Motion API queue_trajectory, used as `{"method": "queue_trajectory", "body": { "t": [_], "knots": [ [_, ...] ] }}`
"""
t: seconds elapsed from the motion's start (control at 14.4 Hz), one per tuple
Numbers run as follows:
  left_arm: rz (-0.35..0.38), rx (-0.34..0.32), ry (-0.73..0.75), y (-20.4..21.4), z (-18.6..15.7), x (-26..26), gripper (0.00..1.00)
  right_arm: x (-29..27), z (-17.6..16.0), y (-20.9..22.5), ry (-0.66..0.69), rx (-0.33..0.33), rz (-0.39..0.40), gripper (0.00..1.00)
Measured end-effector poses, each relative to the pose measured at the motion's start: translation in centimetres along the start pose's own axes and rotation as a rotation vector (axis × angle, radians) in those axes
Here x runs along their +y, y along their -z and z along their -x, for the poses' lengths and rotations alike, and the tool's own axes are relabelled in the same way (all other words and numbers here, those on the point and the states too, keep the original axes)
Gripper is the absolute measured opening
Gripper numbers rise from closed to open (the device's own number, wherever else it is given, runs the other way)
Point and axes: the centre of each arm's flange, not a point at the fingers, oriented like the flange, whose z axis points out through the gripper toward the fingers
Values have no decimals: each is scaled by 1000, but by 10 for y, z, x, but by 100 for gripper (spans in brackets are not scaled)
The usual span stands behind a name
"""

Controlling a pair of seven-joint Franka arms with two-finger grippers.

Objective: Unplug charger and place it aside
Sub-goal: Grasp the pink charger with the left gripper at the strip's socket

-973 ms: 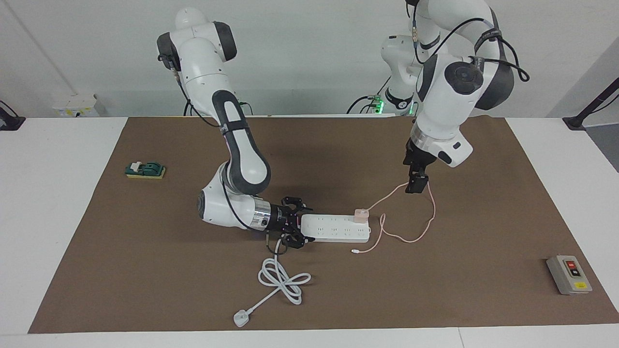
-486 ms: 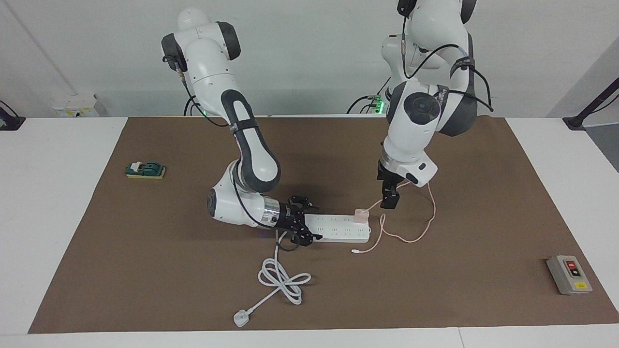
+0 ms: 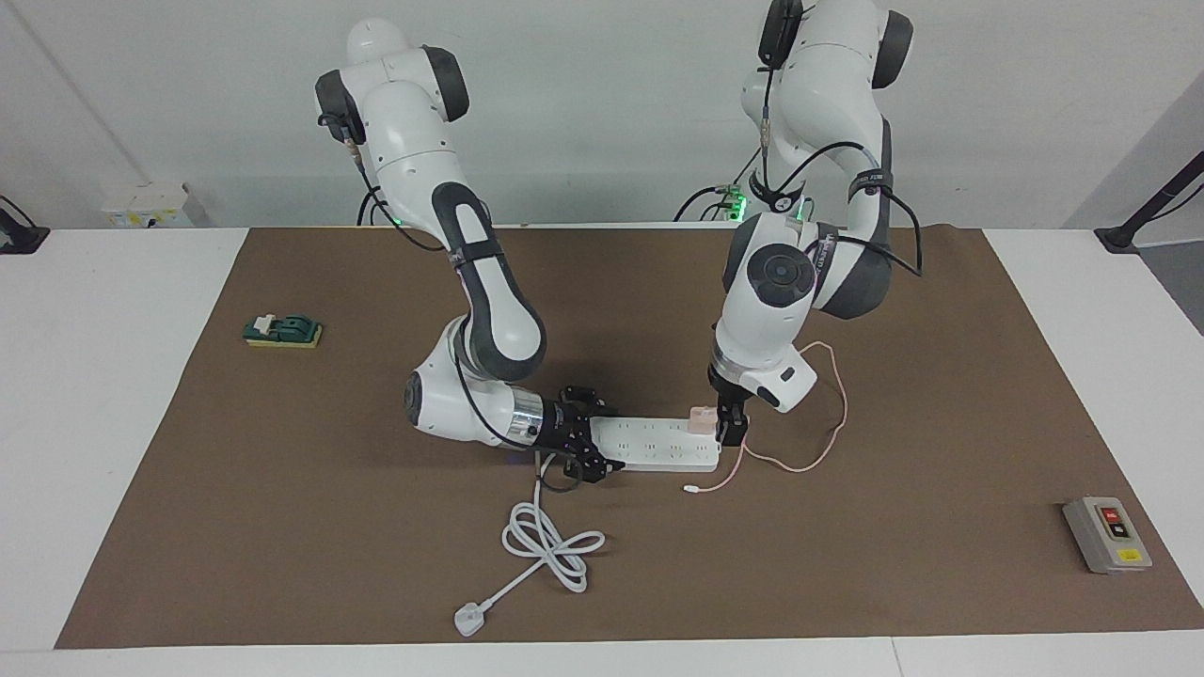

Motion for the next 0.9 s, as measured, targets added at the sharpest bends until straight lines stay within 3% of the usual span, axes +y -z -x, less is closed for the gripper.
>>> {"method": "queue_trajectory", "body": {
  "t": [0.49, 0.9],
  "knots": [
    [45, 17, -14, -6, -4, 8, 100, 1, -2, -7, 11, 12, -9, 100],
    [15, 7, -34, -32, 14, 1, 100, 1, -3, -7, 3, 7, -15, 95]
  ]
}}
